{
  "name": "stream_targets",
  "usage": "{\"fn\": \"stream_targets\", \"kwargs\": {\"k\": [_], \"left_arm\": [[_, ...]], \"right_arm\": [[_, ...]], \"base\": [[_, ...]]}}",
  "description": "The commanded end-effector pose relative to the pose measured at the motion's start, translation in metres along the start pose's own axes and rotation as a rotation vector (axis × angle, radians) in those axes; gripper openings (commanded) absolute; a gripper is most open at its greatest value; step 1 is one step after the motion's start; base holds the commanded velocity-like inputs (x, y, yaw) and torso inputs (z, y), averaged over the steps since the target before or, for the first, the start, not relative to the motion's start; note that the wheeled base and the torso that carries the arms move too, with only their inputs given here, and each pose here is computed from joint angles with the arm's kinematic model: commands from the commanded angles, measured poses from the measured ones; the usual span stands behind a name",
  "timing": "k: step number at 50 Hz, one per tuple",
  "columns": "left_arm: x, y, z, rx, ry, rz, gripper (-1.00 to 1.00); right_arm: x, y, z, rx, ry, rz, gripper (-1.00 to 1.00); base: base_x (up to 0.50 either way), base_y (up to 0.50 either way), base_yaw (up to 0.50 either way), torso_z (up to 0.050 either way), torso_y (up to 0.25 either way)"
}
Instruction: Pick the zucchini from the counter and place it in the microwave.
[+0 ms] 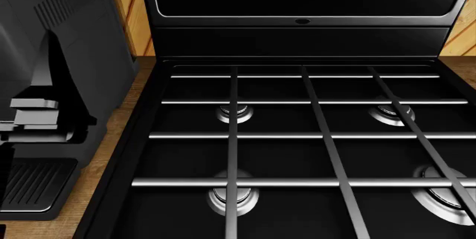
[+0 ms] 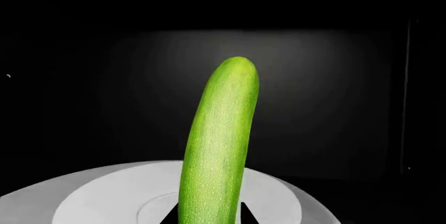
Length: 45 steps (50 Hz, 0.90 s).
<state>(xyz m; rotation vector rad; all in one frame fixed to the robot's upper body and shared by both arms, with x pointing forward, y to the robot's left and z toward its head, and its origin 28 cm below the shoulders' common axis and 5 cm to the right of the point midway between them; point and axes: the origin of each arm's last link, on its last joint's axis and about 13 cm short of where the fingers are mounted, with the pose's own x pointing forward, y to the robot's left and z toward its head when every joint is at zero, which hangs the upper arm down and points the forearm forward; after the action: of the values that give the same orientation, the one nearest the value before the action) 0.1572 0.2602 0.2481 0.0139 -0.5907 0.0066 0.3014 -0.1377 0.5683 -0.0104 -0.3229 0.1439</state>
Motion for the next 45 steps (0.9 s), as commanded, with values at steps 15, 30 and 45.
{"fn": "stream_targets", "kwargs": {"k": [15, 30, 45], "left_arm": [[-0.001, 0.0, -0.003, -0.003, 0.007, 0.003, 1.0], [-0.001, 0.0, -0.004, -0.007, 0.009, 0.003, 1.0], [-0.003, 0.002, -0.002, -0.01, 0.005, 0.009, 1.0]], "right_arm": [[0.01, 0.012, -0.015, 0.054, 0.059, 0.079, -1.0], [0.013, 0.023, -0.019, 0.047, 0.09, 0.134, -1.0], [0.016, 0.037, -0.021, 0.031, 0.1, 0.192, -1.0]], "base": [[0.0, 0.0, 0.0, 0.0, -0.002], [0.0, 0.0, 0.0, 0.0, -0.005], [0.0, 0.0, 0.01, 0.0, -0.005]]}}
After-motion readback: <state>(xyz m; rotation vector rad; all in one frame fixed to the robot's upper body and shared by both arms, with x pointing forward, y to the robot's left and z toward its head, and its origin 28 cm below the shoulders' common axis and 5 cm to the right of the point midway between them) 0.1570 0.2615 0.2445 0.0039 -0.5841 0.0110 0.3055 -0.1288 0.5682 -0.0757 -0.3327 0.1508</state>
